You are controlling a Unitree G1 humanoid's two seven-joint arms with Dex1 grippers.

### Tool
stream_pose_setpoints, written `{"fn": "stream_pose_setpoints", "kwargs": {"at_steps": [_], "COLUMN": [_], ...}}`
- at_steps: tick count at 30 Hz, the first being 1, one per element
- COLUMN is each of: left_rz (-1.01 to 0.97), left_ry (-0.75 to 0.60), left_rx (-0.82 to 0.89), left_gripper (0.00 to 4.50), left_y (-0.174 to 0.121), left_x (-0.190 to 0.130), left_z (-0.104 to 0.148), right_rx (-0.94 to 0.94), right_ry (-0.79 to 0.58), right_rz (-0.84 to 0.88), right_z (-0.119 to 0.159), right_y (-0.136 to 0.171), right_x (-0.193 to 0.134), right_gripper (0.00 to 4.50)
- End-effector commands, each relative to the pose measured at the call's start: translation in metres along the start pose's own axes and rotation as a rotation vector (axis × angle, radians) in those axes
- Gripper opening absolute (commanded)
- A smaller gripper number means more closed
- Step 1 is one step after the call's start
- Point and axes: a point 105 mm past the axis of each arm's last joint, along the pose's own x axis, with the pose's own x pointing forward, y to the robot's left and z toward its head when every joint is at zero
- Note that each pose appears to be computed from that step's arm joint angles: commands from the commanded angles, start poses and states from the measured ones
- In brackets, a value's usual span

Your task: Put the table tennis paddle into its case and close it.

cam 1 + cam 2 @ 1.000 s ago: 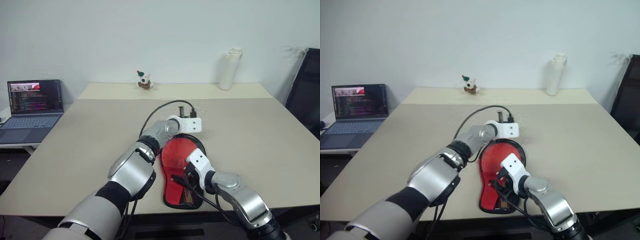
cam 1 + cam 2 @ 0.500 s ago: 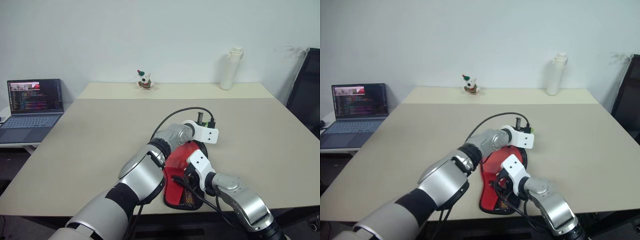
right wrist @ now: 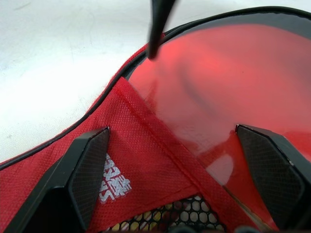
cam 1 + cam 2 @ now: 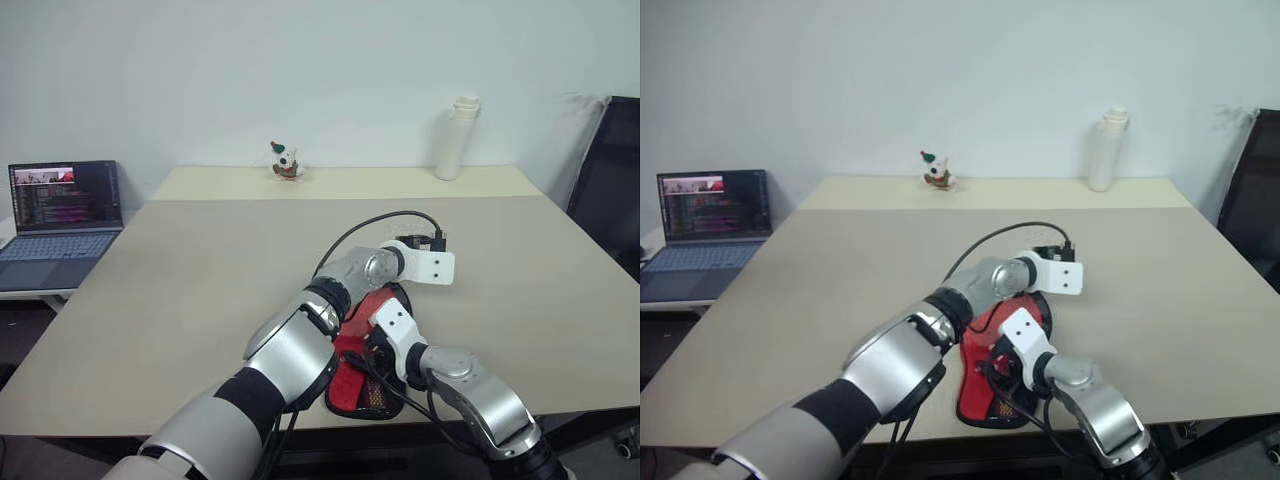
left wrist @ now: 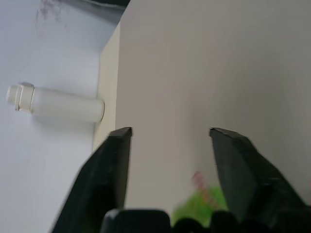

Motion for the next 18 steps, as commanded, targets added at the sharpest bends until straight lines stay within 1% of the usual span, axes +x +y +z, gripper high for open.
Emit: {"fn": "stream_pose_setpoints", "kwargs": {"at_steps": [1, 2, 4, 9, 13, 15, 18], "left_rz": [0.052, 0.052, 0.06, 0.167, 0.254, 0.296, 0.364], "left_ry": [-0.071, -0.077, -0.09, -0.12, -0.116, -0.114, -0.107], "left_rx": [-0.024, -0.039, -0.067, -0.216, -0.329, -0.384, -0.534], "left_gripper": [4.16, 4.47, 4.47, 4.47, 4.47, 4.47, 4.47], "left_y": [0.024, 0.025, 0.028, 0.057, 0.076, 0.084, 0.092], "left_x": [-0.002, -0.002, -0.004, -0.019, -0.035, -0.046, -0.068], "left_z": [0.017, 0.017, 0.017, 0.004, -0.018, -0.032, -0.063], "right_rx": [0.068, 0.068, 0.068, 0.076, 0.08, 0.087, 0.095], "right_ry": [0.148, 0.147, 0.144, 0.105, 0.047, 0.018, -0.025], "right_rz": [0.039, 0.038, 0.037, 0.043, 0.075, 0.087, 0.098], "right_z": [-0.037, -0.037, -0.035, -0.022, -0.006, 0.003, 0.016], "right_y": [0.007, 0.006, 0.005, -0.001, -0.001, -0.002, -0.003], "right_x": [0.005, 0.006, 0.006, 0.006, 0.0, -0.005, -0.016], "right_gripper": [4.5, 4.5, 4.5, 4.5, 4.5, 4.5, 4.5]}}
